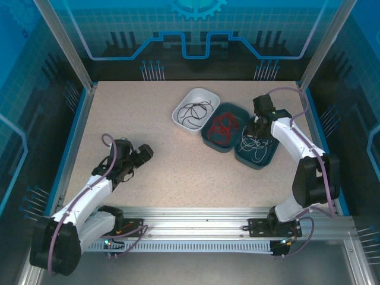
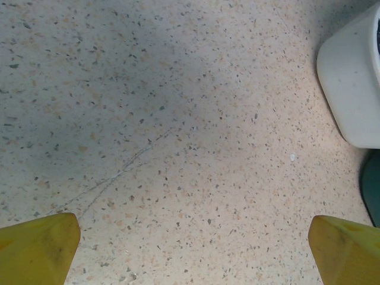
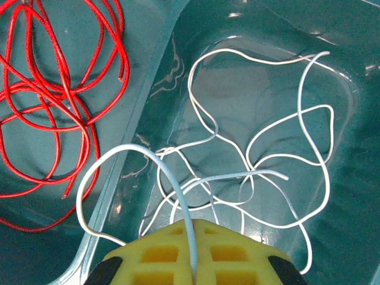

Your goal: Untangle the cables

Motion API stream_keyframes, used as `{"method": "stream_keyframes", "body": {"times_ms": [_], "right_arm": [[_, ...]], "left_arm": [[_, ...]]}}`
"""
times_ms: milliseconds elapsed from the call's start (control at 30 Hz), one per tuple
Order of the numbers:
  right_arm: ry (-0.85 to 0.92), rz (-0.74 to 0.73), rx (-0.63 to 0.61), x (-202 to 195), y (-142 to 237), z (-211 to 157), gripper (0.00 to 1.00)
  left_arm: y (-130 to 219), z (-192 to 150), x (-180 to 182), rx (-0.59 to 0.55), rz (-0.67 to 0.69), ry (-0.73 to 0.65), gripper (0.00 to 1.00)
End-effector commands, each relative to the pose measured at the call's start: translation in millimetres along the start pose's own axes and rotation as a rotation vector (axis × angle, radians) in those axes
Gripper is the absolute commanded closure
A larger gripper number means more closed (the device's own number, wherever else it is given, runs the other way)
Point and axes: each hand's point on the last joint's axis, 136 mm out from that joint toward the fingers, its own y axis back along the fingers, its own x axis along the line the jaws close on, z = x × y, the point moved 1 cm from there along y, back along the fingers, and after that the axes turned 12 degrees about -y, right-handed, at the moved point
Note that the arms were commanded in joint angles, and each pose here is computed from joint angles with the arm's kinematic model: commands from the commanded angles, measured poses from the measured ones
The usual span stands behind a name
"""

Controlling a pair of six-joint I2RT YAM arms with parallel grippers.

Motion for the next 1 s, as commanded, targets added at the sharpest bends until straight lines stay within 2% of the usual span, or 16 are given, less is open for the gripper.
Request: {"method": "stream_keyframes", "body": {"times_ms": [0, 133, 267, 567, 800, 967], "right_arm": [[-0.009, -0.003, -0.011, -1, -4, 12, 0.98], [-0.009, -0.028, 0.003, -2, -14, 13, 0.98], [-0.038, -0.126, 0.037, -21, -25, 12, 0.99], [-0.088, -0.196, 0.066, -45, -35, 11, 0.98], [-0.082, -0.156, 0.069, -41, -34, 7, 0.81], [-0.065, -0.125, 0.035, -34, -15, 10, 0.73]], "left_arm": [[2, 4, -7, 0.010, -0.029, -0.032, 0.01], [1, 6, -9, 0.020, -0.028, -0.048, 0.01], [-1, 3, -9, 0.040, -0.030, -0.049, 0.01], [-5, 0, -10, 0.055, -0.036, -0.046, 0.01], [-8, 0, -10, 0.065, -0.032, -0.041, 0.01], [-7, 0, -10, 0.066, -0.031, -0.042, 0.01]]}}
